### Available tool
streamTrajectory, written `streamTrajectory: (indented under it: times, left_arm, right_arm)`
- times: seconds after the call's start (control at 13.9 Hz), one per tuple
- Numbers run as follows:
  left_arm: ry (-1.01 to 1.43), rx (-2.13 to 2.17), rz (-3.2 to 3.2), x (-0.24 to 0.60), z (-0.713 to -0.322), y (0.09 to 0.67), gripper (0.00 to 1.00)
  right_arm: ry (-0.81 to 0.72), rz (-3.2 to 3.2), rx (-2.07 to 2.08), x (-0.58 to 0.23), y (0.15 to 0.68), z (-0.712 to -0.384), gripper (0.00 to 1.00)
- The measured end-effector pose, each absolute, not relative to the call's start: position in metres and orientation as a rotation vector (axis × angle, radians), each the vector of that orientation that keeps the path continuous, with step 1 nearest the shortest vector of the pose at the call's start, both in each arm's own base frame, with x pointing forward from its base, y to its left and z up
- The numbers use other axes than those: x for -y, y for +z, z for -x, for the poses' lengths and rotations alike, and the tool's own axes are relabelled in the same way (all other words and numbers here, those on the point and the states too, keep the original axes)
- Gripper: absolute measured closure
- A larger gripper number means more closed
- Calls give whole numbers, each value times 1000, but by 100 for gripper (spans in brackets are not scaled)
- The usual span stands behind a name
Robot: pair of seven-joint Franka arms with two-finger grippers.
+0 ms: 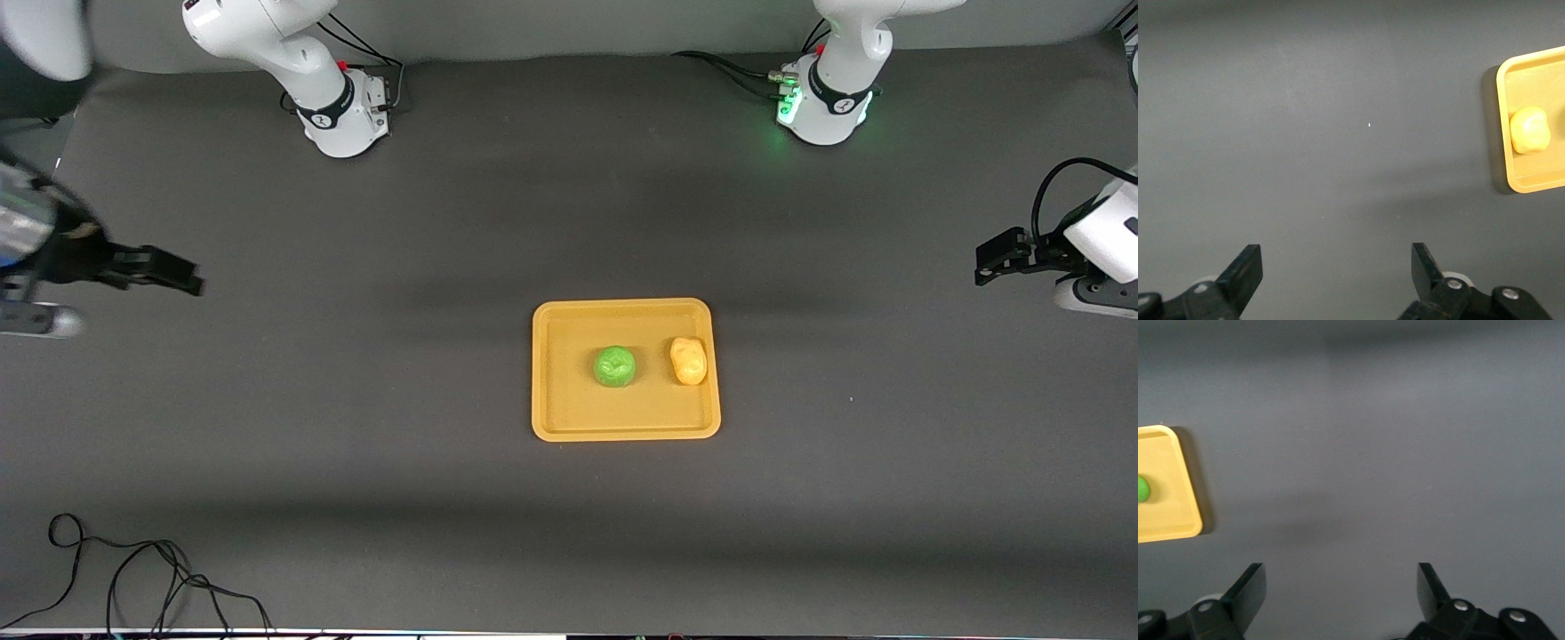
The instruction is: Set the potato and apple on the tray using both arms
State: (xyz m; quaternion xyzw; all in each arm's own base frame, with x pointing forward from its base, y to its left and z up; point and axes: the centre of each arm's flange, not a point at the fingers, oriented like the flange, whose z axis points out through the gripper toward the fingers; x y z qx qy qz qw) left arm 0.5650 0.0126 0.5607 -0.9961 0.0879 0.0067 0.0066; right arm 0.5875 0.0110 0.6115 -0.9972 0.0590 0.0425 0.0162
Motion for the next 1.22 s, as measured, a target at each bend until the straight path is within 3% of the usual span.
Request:
streamTrajectory:
  times: [0.36,1.22]
  left_arm:
    - [20,-274,3116,-13,-565,561,0]
    - [2,-270,3116,-3,-567,561,0]
  right_arm:
    - [105,3078,-188,43,606,-576,0]
    - [90,3125,-174,44,598,-565,0]
